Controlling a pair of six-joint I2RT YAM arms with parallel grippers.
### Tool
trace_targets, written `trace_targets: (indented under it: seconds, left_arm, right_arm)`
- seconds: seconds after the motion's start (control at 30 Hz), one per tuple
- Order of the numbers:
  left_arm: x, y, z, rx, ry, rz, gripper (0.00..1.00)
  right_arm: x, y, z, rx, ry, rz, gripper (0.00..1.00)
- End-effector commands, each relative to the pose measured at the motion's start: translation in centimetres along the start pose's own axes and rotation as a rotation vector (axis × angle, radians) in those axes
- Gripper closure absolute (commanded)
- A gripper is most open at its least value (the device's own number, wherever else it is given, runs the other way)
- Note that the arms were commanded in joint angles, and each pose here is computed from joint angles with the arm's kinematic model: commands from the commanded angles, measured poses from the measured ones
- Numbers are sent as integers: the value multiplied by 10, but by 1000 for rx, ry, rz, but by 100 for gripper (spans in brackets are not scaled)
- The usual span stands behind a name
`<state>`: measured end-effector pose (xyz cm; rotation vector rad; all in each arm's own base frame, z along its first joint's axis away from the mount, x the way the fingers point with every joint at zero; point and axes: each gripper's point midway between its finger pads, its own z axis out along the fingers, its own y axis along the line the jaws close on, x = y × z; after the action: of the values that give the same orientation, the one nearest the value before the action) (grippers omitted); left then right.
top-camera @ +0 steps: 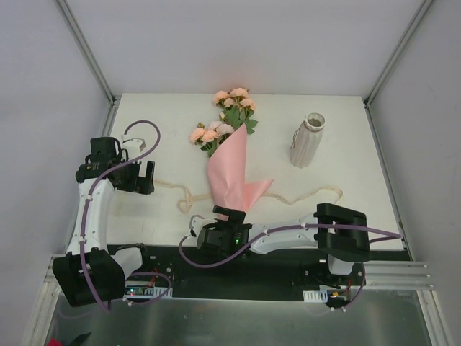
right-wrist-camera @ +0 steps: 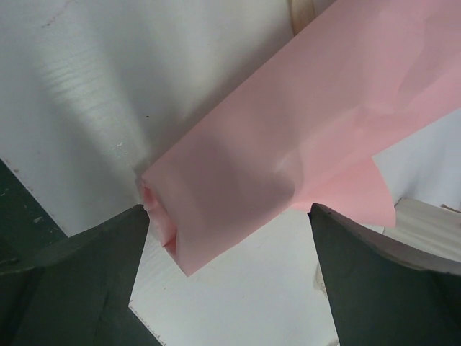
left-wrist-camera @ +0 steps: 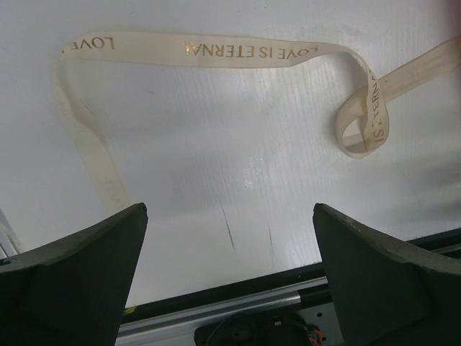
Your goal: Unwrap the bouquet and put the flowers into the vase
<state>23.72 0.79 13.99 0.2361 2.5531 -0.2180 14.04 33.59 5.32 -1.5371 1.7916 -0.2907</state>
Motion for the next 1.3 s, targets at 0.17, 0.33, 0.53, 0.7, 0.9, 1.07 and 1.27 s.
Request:
trace_targets:
  seconds: [0.17, 0.33, 0.53, 0.7, 0.9, 1.07, 1.27]
  left_arm:
    - [-1, 0, 3, 9, -19, 6, 1]
    - [-3, 0, 2, 6, -26, 7, 1]
    - [-7, 1, -2, -4, -42, 16, 1]
    - [-9, 1, -4, -12, -51, 23, 1]
    - [-9, 1, -4, -8, -51, 21, 1]
    - [-9, 1, -5, -10, -54, 25, 1]
    - [-9, 1, -6, -16, -56, 33, 1]
  right_arm:
    - [-7, -21, 2, 149, -29, 8, 1]
    - [-21, -47, -18, 226, -120, 132, 4]
    - [-24, -72, -44, 258, -211, 296, 5]
    - [-18, -83, -56, 278, -239, 360, 5]
    - [-9, -83, -60, 267, -251, 434, 5]
    - [-15, -62, -55, 166, -251, 416, 4]
    - [-23, -54, -44, 195, -233, 357, 2]
